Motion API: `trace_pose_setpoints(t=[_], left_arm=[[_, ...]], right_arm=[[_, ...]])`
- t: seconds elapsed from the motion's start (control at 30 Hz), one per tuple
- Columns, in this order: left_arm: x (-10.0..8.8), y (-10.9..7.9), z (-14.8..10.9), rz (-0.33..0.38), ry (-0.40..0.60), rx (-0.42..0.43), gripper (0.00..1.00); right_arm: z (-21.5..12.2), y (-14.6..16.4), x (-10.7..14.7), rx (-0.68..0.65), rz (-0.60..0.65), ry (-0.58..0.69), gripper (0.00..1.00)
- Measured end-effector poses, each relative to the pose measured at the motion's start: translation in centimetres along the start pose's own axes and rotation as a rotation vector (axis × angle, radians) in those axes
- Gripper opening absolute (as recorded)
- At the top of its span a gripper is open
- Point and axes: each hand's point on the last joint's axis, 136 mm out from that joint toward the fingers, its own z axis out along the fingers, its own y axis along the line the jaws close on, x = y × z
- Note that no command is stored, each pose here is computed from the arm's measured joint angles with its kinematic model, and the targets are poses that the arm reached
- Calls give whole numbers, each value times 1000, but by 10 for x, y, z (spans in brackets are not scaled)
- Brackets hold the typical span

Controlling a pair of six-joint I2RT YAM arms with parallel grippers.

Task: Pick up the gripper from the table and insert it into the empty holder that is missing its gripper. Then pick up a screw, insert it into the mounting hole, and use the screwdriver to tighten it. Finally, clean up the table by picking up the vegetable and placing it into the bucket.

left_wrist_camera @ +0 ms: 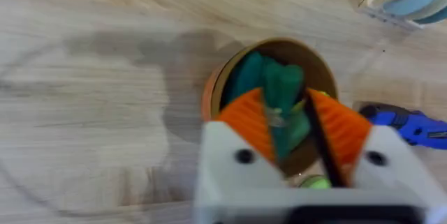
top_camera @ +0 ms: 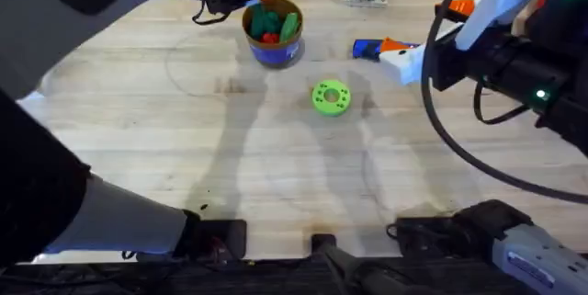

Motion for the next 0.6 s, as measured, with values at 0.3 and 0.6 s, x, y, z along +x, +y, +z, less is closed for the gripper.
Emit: trace_pose_setpoints(t=[0.3, 0.6], left_arm=[[4, -10, -1, 67, 24, 61, 987], [8, -33, -44, 204, 21, 179, 987]], right_arm=[[0, 0, 1, 0, 0, 3, 932], [-11, 1, 5, -3, 67, 13, 931]])
